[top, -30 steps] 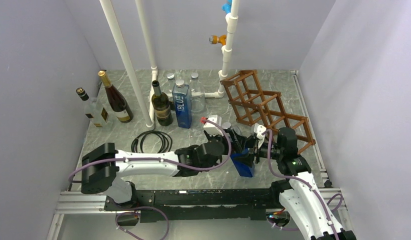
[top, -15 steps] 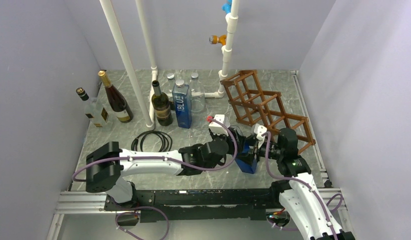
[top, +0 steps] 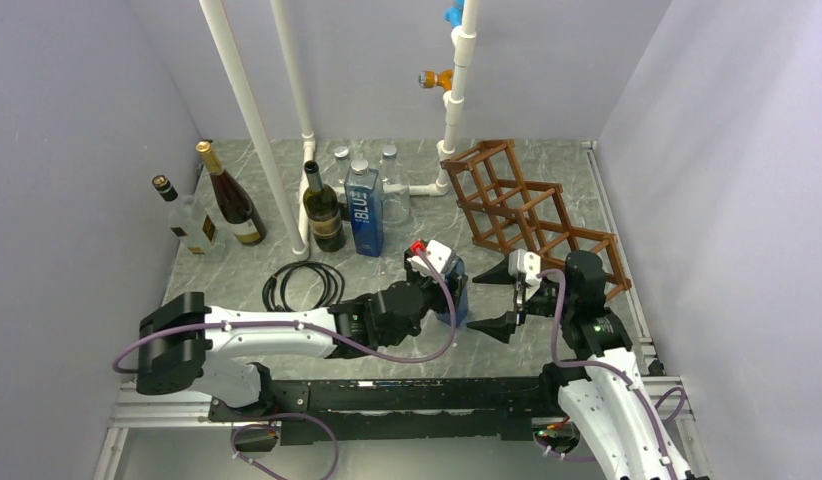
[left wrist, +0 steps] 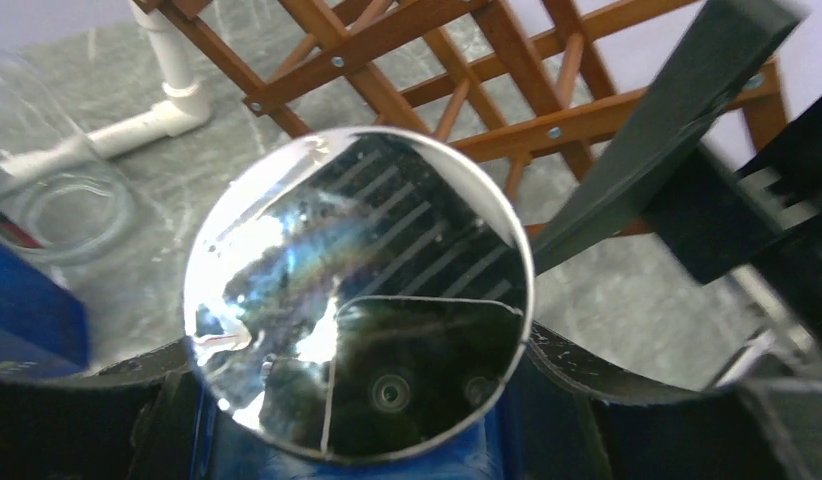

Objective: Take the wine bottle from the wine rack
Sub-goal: Pick up the wine bottle from the wine rack, then place the wine bottle at the center of the board.

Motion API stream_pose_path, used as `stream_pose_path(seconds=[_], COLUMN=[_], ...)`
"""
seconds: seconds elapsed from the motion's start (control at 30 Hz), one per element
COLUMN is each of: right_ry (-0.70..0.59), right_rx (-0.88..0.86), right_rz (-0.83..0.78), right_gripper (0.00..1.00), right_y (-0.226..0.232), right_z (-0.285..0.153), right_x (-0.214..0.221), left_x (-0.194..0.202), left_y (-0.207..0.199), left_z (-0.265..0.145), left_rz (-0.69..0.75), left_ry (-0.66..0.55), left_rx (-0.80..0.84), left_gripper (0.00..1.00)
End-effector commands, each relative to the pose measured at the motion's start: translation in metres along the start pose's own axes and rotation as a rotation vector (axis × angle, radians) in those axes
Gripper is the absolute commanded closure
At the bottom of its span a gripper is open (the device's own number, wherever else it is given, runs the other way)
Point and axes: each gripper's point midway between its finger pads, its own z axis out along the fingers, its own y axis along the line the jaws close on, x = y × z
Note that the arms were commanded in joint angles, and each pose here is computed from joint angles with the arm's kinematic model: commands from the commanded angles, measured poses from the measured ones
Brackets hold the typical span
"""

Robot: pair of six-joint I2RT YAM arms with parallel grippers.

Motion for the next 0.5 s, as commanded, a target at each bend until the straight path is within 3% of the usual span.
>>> stream_pose_path(seconds=[0.0, 0.27, 0.47], right_ry=[-0.016, 0.011, -0.004], right_rx=[-0.069, 0.038, 0.118], right_rz=[-0.076, -0.073, -0.036], right_gripper=[0.0, 0.0, 0.0], right_y=[0.016, 0.006, -0.005], right_z=[-0.006, -0.016, -0.021], right_x=[-0.024, -0.043, -0.056], left_x=[-0.08, -0.085, -0.093], left_y=[0.01, 0.064, 0.107], left_z=[-0.013, -0.019, -0.026], left_rz=[0.068, 0.211, 0.211], left_ry=[-0.181, -0.102, -0.097], left_rx=[0.052, 0.041, -0.006], left_gripper=[1.0, 1.0, 1.0])
